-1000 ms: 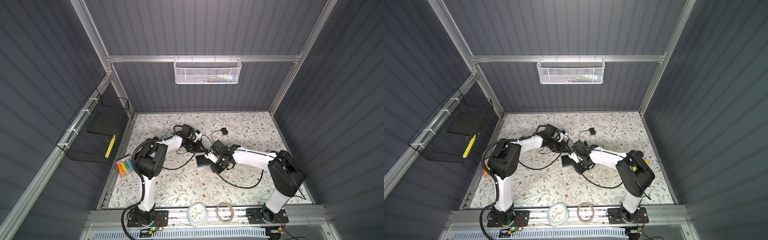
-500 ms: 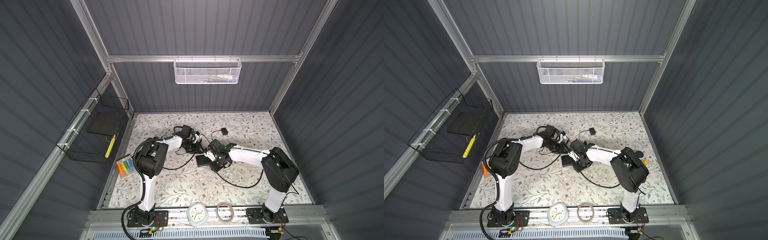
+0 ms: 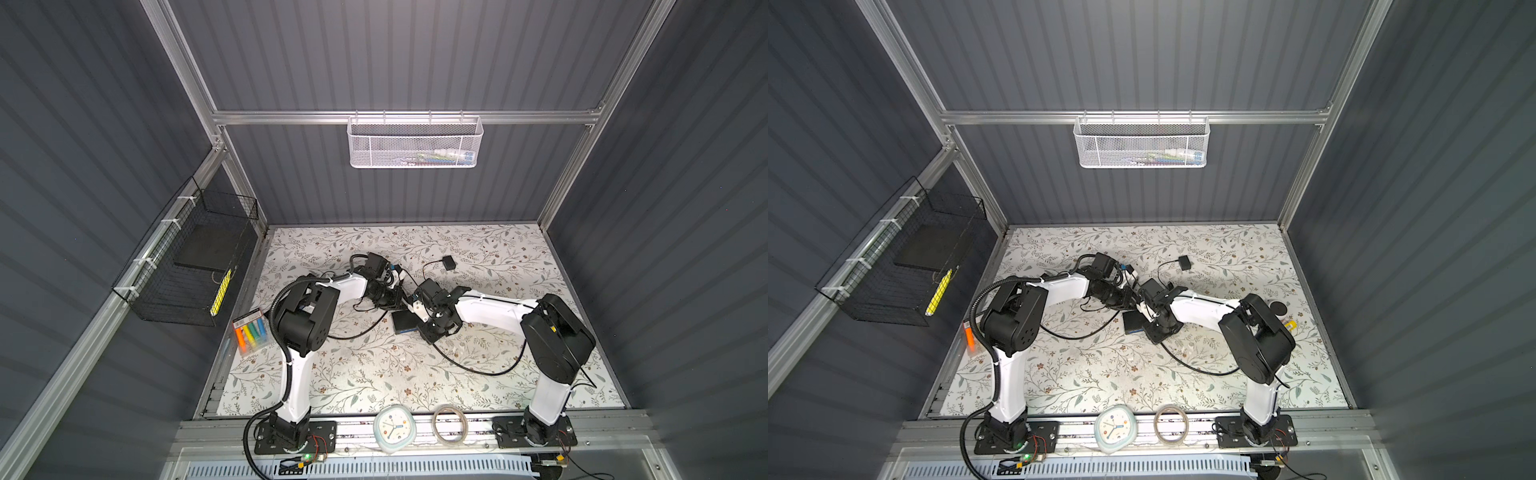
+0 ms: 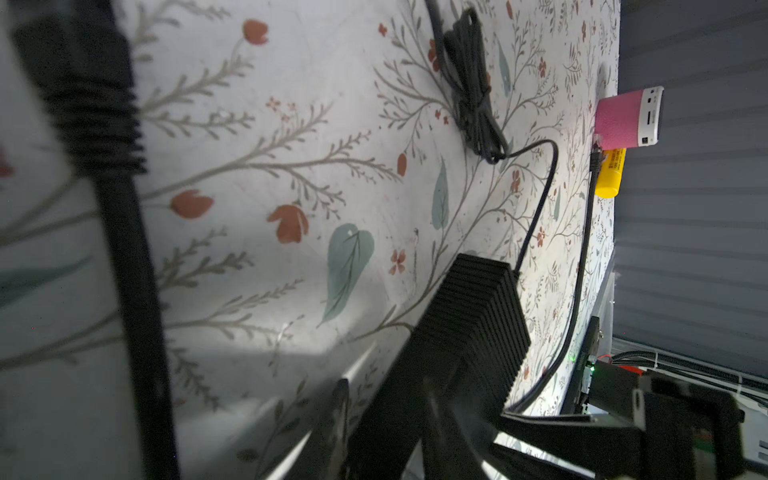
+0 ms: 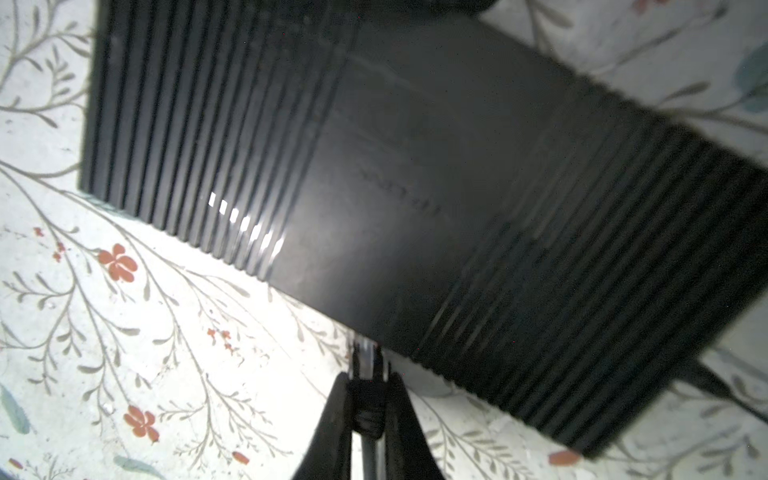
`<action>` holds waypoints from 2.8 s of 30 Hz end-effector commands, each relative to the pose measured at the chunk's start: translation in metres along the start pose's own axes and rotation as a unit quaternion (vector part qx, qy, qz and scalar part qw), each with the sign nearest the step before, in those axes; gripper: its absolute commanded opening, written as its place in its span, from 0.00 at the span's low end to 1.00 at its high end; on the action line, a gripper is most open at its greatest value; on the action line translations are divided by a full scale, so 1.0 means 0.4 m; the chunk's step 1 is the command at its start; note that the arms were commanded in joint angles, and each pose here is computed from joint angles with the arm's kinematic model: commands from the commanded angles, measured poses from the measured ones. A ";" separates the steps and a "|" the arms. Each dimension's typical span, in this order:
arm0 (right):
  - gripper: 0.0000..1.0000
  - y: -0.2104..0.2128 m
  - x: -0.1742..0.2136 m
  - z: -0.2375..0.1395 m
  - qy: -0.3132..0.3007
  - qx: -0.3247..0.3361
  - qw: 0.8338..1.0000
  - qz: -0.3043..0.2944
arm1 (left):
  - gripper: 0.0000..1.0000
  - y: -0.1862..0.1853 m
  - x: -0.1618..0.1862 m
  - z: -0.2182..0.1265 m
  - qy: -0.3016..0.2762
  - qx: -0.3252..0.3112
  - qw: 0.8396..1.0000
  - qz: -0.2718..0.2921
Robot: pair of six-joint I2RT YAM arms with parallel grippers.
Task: Insert the plug into the switch port
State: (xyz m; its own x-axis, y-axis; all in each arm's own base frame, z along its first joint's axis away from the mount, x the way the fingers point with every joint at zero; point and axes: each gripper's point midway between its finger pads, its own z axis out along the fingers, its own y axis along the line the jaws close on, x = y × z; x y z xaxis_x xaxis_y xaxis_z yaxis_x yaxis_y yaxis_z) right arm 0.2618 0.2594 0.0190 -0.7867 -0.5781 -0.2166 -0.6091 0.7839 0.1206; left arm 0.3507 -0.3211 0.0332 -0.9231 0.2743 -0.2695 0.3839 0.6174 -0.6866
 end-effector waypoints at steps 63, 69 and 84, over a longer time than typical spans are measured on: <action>0.00 -0.066 -0.152 -0.025 -0.069 0.000 0.998 0.002 | 0.27 -0.056 0.127 0.083 0.058 0.053 0.997 -0.018; 0.00 -0.074 -0.191 -0.071 -0.090 0.013 0.996 -0.007 | 0.26 -0.054 0.138 0.088 0.061 0.054 0.996 -0.022; 0.00 -0.089 -0.210 -0.034 -0.117 0.018 0.993 0.017 | 0.25 -0.060 0.156 0.102 0.067 0.060 0.996 -0.026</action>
State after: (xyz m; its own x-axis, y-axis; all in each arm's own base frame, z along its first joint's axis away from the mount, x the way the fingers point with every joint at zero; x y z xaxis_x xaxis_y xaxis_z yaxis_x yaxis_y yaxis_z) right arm 0.2810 0.2381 0.0183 -0.8202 -0.5583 -0.1252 -0.5708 0.8134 0.1122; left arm 0.3492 -0.3385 0.0314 -0.9095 0.2277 -0.3478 0.4138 0.5747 -0.7060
